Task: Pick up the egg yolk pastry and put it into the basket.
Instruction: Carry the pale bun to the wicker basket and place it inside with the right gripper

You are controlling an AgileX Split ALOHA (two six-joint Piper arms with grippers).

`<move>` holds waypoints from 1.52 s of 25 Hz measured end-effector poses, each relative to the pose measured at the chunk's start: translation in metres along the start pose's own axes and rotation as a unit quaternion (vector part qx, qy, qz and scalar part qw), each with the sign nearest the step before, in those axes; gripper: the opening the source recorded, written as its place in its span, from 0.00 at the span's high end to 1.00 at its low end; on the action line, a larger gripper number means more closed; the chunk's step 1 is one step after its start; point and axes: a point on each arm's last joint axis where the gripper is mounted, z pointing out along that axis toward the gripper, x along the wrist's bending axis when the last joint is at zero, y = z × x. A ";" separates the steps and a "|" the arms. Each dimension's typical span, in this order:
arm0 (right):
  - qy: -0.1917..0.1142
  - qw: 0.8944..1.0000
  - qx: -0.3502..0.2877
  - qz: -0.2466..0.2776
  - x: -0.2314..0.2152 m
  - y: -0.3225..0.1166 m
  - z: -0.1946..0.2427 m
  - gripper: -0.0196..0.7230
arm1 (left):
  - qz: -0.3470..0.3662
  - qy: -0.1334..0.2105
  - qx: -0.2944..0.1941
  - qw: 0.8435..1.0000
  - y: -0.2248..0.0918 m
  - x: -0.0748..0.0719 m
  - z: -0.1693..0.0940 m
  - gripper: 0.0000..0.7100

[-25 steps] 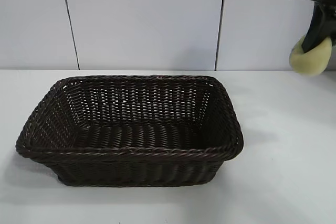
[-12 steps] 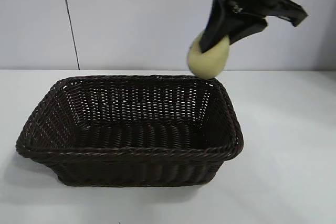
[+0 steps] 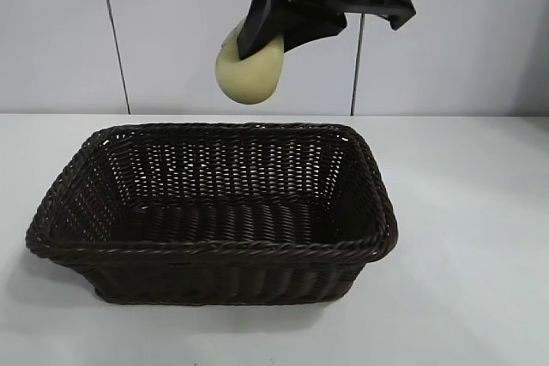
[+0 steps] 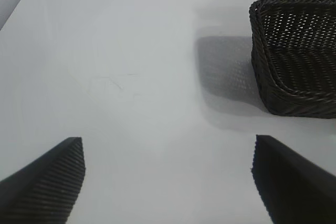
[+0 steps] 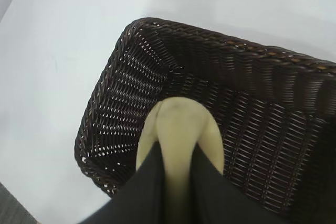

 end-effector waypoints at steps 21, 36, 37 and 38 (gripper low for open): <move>-0.041 0.995 0.083 0.030 -0.030 -0.036 0.106 0.62 | 0.000 0.000 0.000 1.000 0.000 0.000 0.000 0.11; -0.024 0.990 0.136 0.013 -0.010 -0.004 0.084 0.13 | 0.000 0.000 0.000 1.000 0.000 0.000 0.000 0.11; -0.025 0.990 0.141 0.007 -0.008 0.001 0.080 0.13 | 0.000 0.000 0.000 1.000 0.000 0.000 0.000 0.11; -0.029 0.989 0.142 0.001 -0.006 0.007 0.076 0.13 | 0.000 0.000 0.000 1.000 0.000 0.000 0.000 0.11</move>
